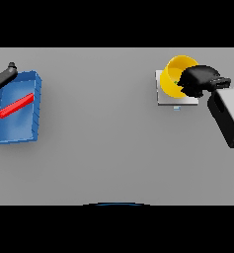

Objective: Pick up the red beaker and tilt it to pour out 1 green nut into yellow bowl. Pick up the yellow bowl and place it on the metallic measuring scale.

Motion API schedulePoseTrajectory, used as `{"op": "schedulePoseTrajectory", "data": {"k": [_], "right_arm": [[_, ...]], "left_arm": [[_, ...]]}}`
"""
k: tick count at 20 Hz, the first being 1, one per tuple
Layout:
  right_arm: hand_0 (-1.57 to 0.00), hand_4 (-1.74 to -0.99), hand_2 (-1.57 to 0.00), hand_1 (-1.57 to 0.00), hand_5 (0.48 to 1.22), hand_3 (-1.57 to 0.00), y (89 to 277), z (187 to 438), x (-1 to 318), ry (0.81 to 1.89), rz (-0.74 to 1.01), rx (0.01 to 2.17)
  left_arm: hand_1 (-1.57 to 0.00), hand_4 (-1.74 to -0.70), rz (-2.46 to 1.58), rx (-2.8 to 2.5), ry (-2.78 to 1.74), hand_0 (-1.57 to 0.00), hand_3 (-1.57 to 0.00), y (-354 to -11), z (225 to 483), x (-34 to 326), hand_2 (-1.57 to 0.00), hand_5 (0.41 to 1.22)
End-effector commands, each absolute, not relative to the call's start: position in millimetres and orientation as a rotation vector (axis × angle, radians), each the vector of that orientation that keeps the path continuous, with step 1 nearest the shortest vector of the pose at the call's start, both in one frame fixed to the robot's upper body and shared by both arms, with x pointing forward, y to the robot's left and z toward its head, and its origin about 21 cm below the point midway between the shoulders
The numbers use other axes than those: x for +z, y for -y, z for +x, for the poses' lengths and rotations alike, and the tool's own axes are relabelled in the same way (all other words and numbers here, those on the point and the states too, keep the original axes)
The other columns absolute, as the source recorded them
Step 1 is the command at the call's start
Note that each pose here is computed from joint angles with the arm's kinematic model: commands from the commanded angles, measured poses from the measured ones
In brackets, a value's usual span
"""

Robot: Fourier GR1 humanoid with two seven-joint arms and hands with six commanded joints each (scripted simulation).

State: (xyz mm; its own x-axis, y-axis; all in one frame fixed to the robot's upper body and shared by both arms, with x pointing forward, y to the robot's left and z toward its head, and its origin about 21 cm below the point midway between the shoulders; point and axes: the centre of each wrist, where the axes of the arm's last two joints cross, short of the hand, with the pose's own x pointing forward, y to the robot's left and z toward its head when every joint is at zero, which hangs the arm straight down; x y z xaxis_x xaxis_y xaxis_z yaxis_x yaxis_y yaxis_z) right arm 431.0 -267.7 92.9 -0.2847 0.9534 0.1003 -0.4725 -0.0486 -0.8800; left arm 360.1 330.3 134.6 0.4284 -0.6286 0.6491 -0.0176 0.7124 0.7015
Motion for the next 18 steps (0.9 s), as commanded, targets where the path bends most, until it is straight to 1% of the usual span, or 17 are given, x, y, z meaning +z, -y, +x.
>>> {"op": "schedulePoseTrajectory", "data": {"k": [1,2,3,4,5,7,8,9,11,13,16,18], "right_arm": [[-1.32,-1.621,-1.04,-1.04,1.155,-1.24,268.9,430,92,1.035,-0.653,1.589],[-1.19,-1.600,-0.91,-0.91,1.090,-1.10,264.4,430,91,1.021,-0.639,1.576],[-1.05,-1.580,-0.78,-0.78,1.037,-0.98,265.2,431,92,1.014,-0.630,1.573],[-0.95,-1.564,-0.67,-0.69,0.991,-0.88,263.5,432,95,1.009,-0.624,1.566],[-0.83,-1.550,-0.59,-0.60,0.955,-0.79,266.3,432,95,1.005,-0.615,1.565],[-0.58,-1.528,-0.46,-0.44,0.899,-0.66,262.3,433,94,0.999,-0.611,1.561],[-0.46,-1.514,-0.40,-0.35,0.881,-0.61,267.1,433,95,0.993,-0.607,1.562],[-0.37,-1.501,-0.35,-0.28,0.865,-0.56,268.0,434,95,0.977,-0.609,1.563],[-0.24,-1.471,-0.26,-0.18,0.836,-0.47,268.1,434,93,0.962,-0.613,1.577],[-0.15,-1.452,-0.18,-0.11,0.818,-0.40,271.5,434,93,0.957,-0.621,1.586],[-0.08,-1.424,-0.09,-0.06,0.804,-0.30,272.2,429,88,0.963,-0.610,1.611],[-0.05,-1.414,-0.06,-0.04,0.796,-0.26,272.1,430,91,0.958,-0.616,1.608]], "left_arm": [[0.00,-0.84,0.703,-0.422,1.069,0.00,0.00,-331,361,132,0.00,0.775],[0.00,-0.84,0.705,-0.418,1.064,0.00,0.00,-332,362,134,0.00,0.773],[0.00,-0.85,0.699,-0.420,1.082,0.00,0.00,-333,361,136,0.00,0.771],[0.00,-0.85,0.701,-0.413,1.076,0.00,0.00,-334,363,137,0.00,0.767],[0.00,-0.85,0.697,-0.420,1.080,0.00,0.00,-332,364,137,0.00,0.765],[0.00,-0.85,0.705,-0.424,1.075,0.00,0.00,-329,363,138,0.00,0.766],[0.00,-0.85,0.703,-0.433,1.090,0.00,0.00,-329,362,136,0.00,0.766],[0.00,-0.85,0.698,-0.432,1.080,0.00,0.00,-327,365,134,0.00,0.771],[0.00,-0.85,0.699,-0.419,1.086,0.00,0.00,-329,365,136,0.00,0.771],[0.00,-0.86,0.688,-0.420,1.097,0.00,0.00,-329,359,137,0.00,0.772],[0.00,-0.86,0.698,-0.420,1.094,0.00,0.00,-327,358,137,0.00,0.771],[0.00,-0.85,0.702,-0.421,1.086,0.00,0.00,-326,359,135,0.00,0.768]]}}
